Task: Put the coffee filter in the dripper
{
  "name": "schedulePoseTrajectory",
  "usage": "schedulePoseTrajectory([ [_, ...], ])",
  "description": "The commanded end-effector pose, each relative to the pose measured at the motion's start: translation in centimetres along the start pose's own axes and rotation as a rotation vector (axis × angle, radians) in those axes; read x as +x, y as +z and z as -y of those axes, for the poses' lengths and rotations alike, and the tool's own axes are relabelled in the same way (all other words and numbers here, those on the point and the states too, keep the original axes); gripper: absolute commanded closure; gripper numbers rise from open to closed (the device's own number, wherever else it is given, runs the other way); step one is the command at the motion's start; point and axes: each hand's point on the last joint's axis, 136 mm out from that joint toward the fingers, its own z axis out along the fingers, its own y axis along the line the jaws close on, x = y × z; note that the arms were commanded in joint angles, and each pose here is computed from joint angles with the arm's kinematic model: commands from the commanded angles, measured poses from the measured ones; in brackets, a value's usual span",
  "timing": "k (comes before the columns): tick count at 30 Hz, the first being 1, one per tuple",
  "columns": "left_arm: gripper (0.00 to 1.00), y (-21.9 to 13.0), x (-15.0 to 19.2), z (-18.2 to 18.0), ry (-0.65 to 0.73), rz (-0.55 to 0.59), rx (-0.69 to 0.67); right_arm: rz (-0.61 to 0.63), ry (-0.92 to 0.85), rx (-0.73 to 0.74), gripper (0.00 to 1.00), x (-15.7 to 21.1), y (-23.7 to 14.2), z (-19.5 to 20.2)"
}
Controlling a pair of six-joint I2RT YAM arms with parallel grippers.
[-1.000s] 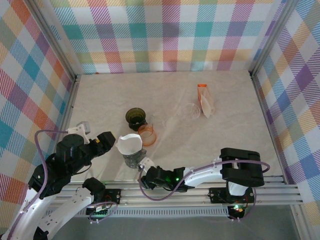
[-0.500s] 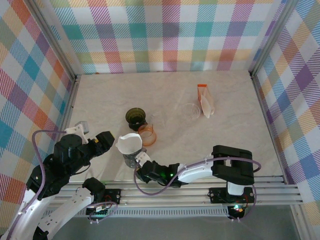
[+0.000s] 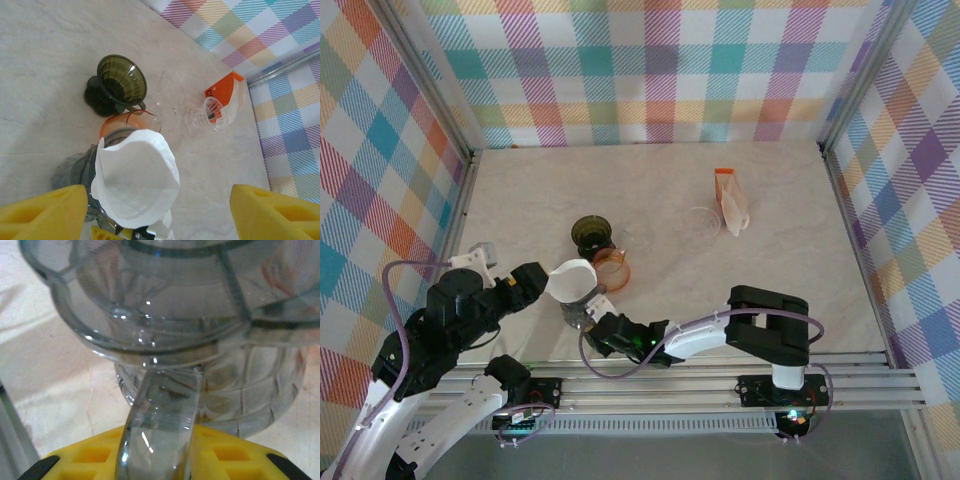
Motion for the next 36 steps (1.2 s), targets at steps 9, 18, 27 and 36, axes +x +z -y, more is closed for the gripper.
schedulePoseTrajectory([
  [9,0.25,-1.9,-1.0,-0.3,-0.011,0.047,-0.002,0.1,0.077,0.023,0.66,-4.4,3.4,0.9],
  [18,0.25,-2.1,-0.8,-0.6,-0.006,0.045,-0.014,0.11,0.128,0.074,0.66,-6.2,6.5,3.0],
  [27,0.25,-1.8,-0.6,-1.1,-0.003,0.04,-0.031,0.083,0.158,0.08,0.65,-7.0,9.5,4.3],
  [36,0.25,-1.3,-0.3,-1.1,-0.011,0.032,-0.031,0.087,0.149,0.04,0.58,-7.9,9.7,4.1],
])
